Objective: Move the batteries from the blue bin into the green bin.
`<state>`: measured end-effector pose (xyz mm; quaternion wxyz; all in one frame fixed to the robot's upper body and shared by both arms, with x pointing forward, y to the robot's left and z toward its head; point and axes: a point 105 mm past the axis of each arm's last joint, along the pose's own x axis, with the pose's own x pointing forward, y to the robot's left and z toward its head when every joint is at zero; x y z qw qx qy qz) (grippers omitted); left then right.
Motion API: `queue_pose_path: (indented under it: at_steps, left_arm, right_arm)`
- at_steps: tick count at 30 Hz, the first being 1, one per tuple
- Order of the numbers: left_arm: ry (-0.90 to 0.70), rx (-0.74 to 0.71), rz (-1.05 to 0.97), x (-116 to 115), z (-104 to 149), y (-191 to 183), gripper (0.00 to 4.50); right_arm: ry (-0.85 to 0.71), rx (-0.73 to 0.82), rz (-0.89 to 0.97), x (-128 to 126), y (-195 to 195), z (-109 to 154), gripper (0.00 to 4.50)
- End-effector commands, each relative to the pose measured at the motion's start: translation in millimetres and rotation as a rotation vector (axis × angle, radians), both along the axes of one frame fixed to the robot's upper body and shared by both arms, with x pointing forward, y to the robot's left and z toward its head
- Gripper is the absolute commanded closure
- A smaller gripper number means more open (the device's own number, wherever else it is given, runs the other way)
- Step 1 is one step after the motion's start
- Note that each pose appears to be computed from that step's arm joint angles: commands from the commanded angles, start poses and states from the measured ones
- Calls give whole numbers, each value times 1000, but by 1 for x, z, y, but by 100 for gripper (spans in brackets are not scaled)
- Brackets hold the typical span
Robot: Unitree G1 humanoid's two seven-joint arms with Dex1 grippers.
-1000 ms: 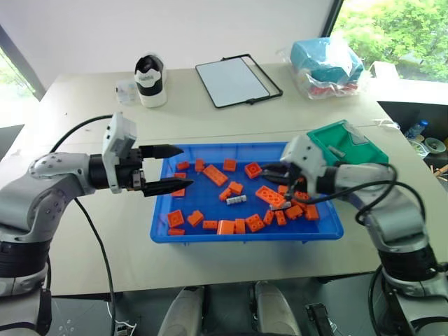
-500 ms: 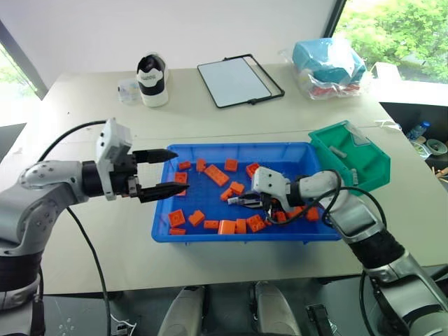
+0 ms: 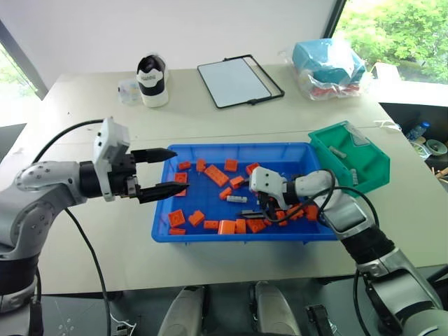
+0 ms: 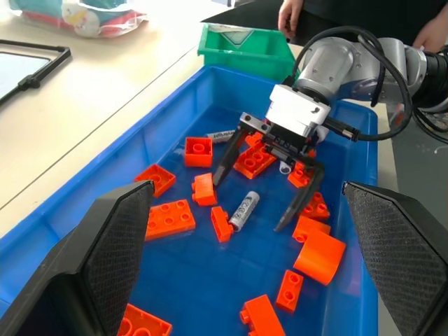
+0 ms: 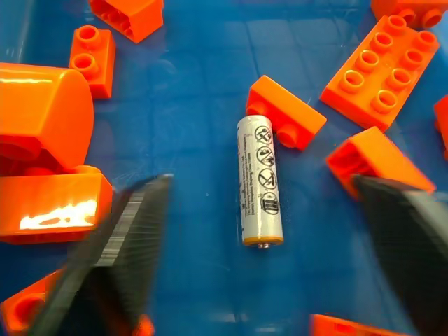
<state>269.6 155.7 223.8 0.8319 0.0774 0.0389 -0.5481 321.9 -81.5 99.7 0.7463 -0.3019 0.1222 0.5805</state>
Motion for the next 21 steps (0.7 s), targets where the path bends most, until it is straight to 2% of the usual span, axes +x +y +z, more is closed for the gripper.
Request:
queue_pose_path:
  at_steps: [1,2,5,7,17,21]
  left_arm:
    - [-47,13,-2,1,9,2,0]
    - [-48,13,-3,1,10,2,0]
    - [-52,11,-10,3,9,1,0]
    - [-54,7,-17,4,9,-1,0]
    - [-51,-4,-58,11,5,-8,0]
    - [-55,-4,-69,13,6,-10,0]
  right_arm:
    - [22,4,-16,-3,0,-6,3]
    - [23,9,-22,-3,0,-6,3]
    - [24,24,-33,-6,0,-3,86]
    - [17,38,-50,-8,-1,0,184]
    - [50,86,-143,-16,-10,11,184]
    - [48,92,-180,-6,-7,8,184]
